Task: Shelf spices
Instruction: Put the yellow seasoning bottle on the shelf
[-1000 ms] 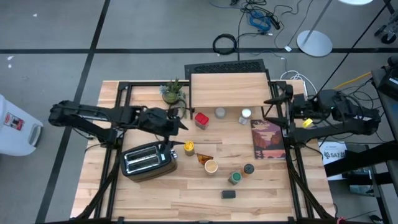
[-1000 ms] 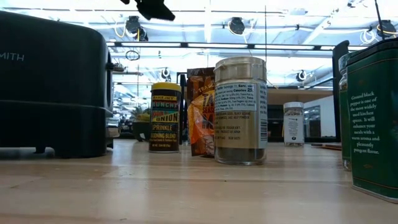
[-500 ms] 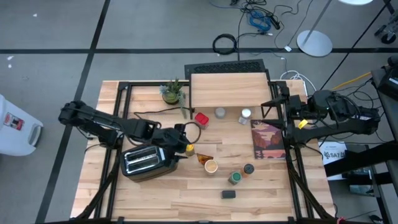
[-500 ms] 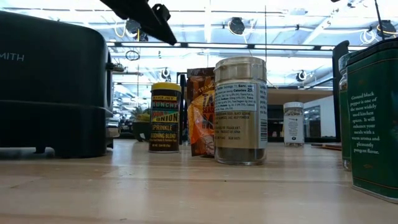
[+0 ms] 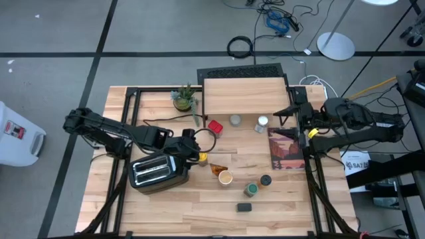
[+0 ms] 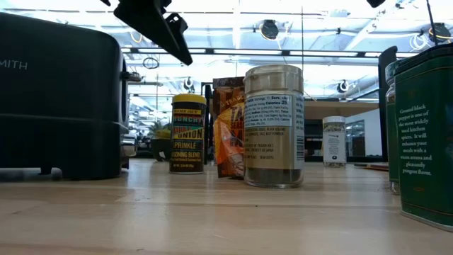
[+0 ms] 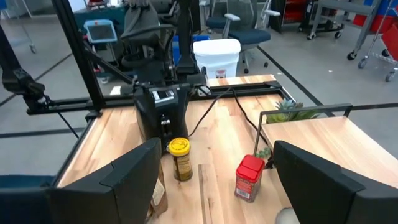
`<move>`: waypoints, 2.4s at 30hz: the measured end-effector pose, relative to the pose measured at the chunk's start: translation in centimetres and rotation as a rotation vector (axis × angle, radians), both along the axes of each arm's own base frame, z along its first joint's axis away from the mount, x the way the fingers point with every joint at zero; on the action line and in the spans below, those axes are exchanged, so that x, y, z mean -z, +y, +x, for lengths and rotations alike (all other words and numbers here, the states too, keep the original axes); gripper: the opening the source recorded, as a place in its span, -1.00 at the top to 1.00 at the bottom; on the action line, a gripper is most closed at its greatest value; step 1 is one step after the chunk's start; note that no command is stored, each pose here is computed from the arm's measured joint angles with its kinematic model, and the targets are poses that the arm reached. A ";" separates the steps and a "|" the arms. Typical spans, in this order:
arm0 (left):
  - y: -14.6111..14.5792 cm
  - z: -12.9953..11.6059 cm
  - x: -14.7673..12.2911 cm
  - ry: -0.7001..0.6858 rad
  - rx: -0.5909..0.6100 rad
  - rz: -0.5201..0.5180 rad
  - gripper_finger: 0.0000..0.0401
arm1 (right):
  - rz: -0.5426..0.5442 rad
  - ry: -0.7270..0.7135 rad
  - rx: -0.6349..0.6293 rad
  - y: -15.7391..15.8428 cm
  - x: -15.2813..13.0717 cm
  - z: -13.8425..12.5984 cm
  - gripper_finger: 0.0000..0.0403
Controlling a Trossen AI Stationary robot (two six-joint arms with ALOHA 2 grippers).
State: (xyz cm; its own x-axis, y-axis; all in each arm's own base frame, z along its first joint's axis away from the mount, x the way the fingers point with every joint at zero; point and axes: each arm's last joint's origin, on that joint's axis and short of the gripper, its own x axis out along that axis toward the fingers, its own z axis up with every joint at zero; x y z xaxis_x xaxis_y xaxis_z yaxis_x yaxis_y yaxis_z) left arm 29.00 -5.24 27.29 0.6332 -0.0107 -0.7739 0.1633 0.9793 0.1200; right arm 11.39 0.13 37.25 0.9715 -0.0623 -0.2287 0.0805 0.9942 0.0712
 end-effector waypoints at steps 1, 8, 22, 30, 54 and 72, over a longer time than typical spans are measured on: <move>0.0 0.0 0.0 0.002 0.000 0.001 -0.47 | -0.001 0.006 0.000 0.0 0.1 0.2 -0.48; 0.0 0.0 0.1 0.008 -0.001 0.001 -0.47 | 0.002 0.033 -0.024 0.1 0.3 0.7 -0.48; -0.2 1.3 2.4 0.093 -0.042 -0.016 -0.47 | 0.026 0.087 -0.019 0.1 0.8 0.7 -0.48; 0.9 2.0 3.5 0.124 -0.102 -0.029 -0.47 | 0.028 0.086 -0.048 0.5 0.8 0.7 -0.48; 1.4 3.5 4.6 0.104 -0.108 -0.050 -0.47 | 0.029 0.144 -0.057 0.8 1.4 1.9 -0.48; 0.9 3.8 3.3 0.094 -0.084 -0.023 -0.47 | 0.025 0.158 -0.058 0.8 1.6 1.9 -0.48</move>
State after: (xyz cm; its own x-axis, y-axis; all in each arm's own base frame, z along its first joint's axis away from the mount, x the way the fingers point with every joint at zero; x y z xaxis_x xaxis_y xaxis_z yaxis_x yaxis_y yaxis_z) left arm 32.81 -4.35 23.96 0.5572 0.0211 -0.8301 0.0901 0.9922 0.0857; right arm 13.29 0.89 35.69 0.9249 0.0002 -0.3801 0.0353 0.9956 0.0865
